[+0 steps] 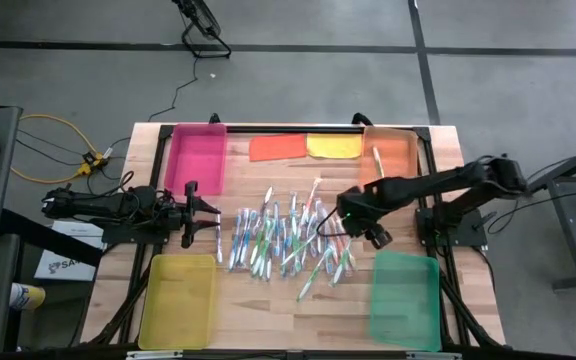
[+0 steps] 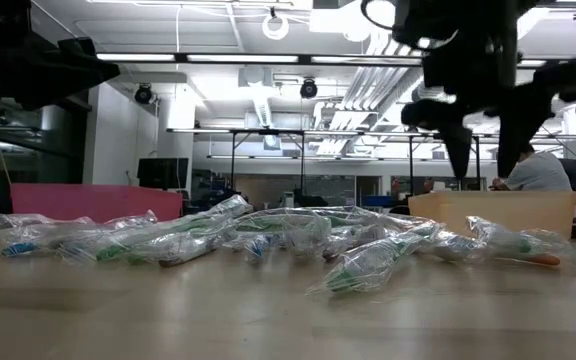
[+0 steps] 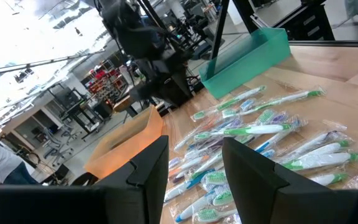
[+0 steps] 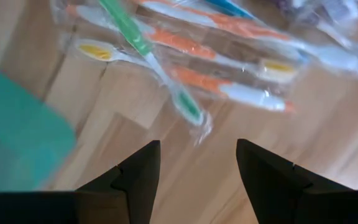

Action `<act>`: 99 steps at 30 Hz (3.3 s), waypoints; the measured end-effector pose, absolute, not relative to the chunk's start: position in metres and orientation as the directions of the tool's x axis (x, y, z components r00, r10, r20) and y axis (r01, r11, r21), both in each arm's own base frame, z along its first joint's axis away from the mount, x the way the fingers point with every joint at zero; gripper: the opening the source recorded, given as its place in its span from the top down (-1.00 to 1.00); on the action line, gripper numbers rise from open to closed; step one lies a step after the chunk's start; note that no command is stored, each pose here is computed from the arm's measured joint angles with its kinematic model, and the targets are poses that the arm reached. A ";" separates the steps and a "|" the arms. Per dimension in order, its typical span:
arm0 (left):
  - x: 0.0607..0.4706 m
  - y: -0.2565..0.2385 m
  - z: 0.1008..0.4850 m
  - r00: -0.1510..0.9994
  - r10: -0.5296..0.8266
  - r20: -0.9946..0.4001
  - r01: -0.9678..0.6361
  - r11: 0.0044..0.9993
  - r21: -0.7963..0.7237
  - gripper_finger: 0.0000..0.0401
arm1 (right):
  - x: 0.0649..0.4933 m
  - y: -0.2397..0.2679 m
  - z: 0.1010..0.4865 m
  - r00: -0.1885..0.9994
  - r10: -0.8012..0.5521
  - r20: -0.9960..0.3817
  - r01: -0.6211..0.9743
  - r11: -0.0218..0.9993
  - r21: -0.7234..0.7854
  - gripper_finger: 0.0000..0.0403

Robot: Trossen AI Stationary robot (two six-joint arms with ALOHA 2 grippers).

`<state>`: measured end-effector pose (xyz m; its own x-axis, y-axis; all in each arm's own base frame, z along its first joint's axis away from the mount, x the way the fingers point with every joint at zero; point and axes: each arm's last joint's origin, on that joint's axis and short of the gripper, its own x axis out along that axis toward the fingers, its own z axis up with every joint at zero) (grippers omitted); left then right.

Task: Pick & Place Toothbrushes
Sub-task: Put the green toothbrush into the orange bin, then put the orange toothbrush into the green bin

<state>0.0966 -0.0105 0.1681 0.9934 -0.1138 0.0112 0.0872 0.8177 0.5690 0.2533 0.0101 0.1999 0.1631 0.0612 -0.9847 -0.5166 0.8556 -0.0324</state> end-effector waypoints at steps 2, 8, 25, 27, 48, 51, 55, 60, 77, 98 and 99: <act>0.097 -0.010 0.168 0.993 -0.114 0.011 0.087 0.818 0.569 0.27 | 0.260 0.010 0.190 0.154 0.065 -0.986 -0.534 0.845 -0.028 0.01; 0.097 -0.010 0.168 0.993 -0.113 0.011 0.087 0.818 0.569 0.27 | 0.270 0.017 0.168 0.085 0.137 -0.987 -0.556 0.828 0.067 0.06; 0.097 -0.010 0.168 0.993 -0.113 0.011 0.087 0.818 0.569 0.27 | 0.274 0.023 0.153 0.048 0.055 -0.997 -0.598 0.801 0.015 0.54; 0.097 -0.010 0.168 0.993 -0.113 0.011 0.087 0.818 0.569 0.27 | 0.274 0.023 0.153 0.049 0.055 -0.997 -0.569 0.822 0.017 0.68; 0.097 -0.010 0.168 0.993 -0.114 0.011 0.087 0.818 0.569 0.27 | 0.222 -0.007 0.256 0.274 -0.027 -0.961 0.512 0.850 0.122 0.98; 0.097 -0.010 0.168 0.993 -0.113 0.011 0.087 0.818 0.569 0.27 | 0.206 -0.022 0.261 0.207 -0.113 -0.972 0.767 0.635 0.090 0.98; 0.097 -0.010 0.168 0.993 -0.114 0.011 0.087 0.818 0.569 0.27 | 0.184 -0.040 0.266 0.095 -0.182 -0.979 0.932 0.362 0.023 0.98; 0.097 -0.010 0.168 0.994 -0.113 0.011 0.087 0.818 0.569 0.27 | 0.163 -0.062 0.269 -0.031 -0.229 -0.973 0.986 0.154 -0.068 0.98; 0.097 -0.010 0.168 0.993 -0.113 0.011 0.087 0.818 0.569 0.27 | 0.145 -0.107 0.225 -0.050 -0.237 -0.970 0.994 -0.108 -0.025 0.82; 0.097 -0.010 0.168 0.993 -0.113 0.011 0.087 0.818 0.569 0.27 | 0.187 -0.046 0.244 0.390 -0.151 -0.908 0.878 0.357 0.318 0.17; 0.097 -0.010 0.168 0.994 -0.113 0.011 0.087 0.818 0.569 0.27 | 0.190 -0.041 0.244 0.405 -0.135 -0.904 0.868 0.366 0.335 0.17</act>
